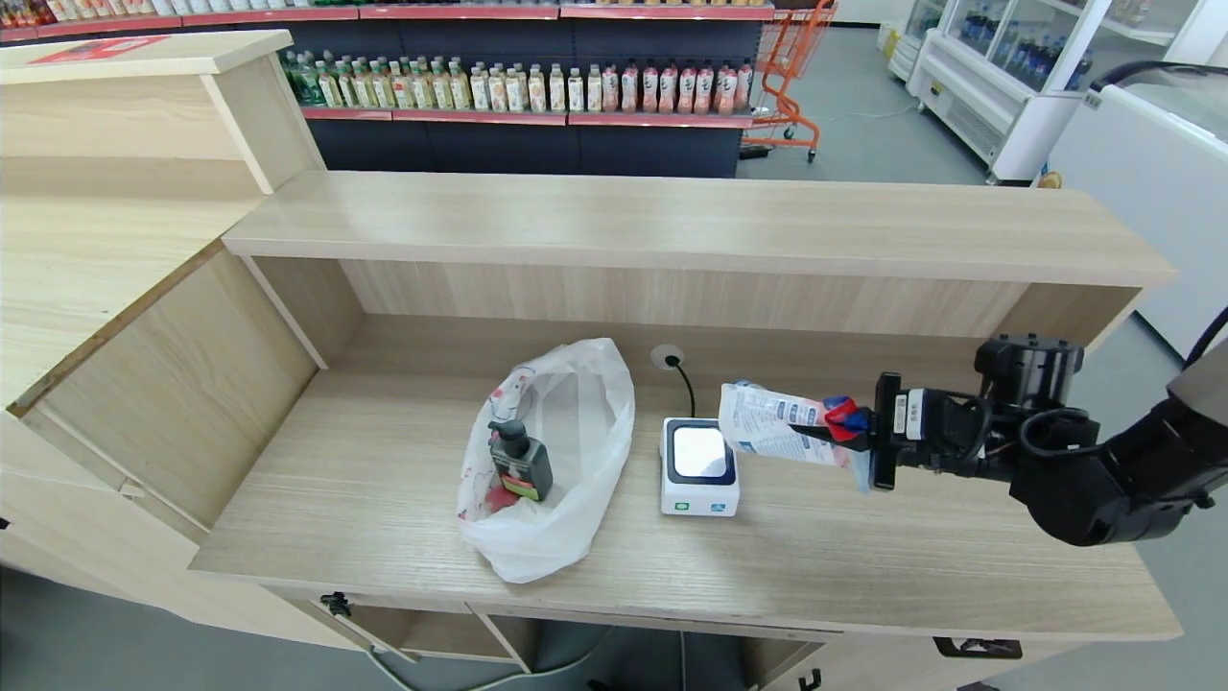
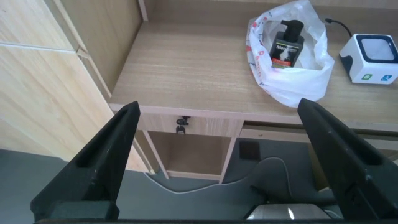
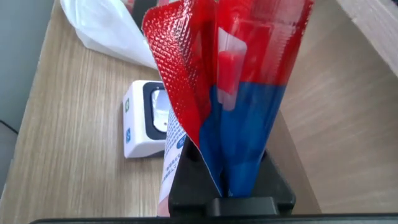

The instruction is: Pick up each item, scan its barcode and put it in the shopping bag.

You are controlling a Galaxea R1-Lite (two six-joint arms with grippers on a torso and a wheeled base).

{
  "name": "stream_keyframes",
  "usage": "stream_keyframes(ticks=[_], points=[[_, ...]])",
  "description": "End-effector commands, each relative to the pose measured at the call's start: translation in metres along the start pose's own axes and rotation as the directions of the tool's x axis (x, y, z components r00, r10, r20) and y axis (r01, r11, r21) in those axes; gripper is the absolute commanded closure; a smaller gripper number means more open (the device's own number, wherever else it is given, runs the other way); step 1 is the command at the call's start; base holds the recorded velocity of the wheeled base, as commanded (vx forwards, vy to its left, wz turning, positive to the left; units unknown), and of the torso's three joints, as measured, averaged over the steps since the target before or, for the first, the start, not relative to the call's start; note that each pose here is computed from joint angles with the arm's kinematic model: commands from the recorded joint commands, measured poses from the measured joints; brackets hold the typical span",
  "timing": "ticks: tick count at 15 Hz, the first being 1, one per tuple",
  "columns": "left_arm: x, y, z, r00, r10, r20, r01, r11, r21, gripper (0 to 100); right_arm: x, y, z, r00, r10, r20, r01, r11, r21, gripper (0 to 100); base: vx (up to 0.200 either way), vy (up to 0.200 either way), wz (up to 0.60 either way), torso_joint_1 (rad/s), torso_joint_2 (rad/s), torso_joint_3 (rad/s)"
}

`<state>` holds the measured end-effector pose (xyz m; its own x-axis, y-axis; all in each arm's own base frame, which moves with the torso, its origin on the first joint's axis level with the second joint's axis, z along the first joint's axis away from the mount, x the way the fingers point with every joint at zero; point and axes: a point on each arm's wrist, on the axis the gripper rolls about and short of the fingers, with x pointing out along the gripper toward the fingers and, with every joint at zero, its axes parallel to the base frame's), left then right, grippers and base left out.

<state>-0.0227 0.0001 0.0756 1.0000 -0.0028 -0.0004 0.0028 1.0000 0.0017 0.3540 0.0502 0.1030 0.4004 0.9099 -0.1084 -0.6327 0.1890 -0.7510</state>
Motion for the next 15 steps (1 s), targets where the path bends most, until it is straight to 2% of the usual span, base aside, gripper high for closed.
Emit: stream_keyframes(ticks=[1, 15], points=[[0.000, 0.000, 0.000, 1.000, 0.000, 0.000, 0.000, 1.000, 0.000, 0, 0.006, 0.008, -0.013, 1.000, 0.023, 0.004, -0.023, 0.999, 0.029, 100, 0.000, 0.000, 0.00, 0.000, 0.00, 0.000], [0.000, 0.000, 0.000, 1.000, 0.000, 0.000, 0.000, 1.000, 0.000, 0, 0.041, 0.002, -0.041, 0.998, 0.039, 0.049, -0.038, 0.999, -0.026, 100, 0.000, 0.000, 0.00, 0.000, 0.00, 0.000]])
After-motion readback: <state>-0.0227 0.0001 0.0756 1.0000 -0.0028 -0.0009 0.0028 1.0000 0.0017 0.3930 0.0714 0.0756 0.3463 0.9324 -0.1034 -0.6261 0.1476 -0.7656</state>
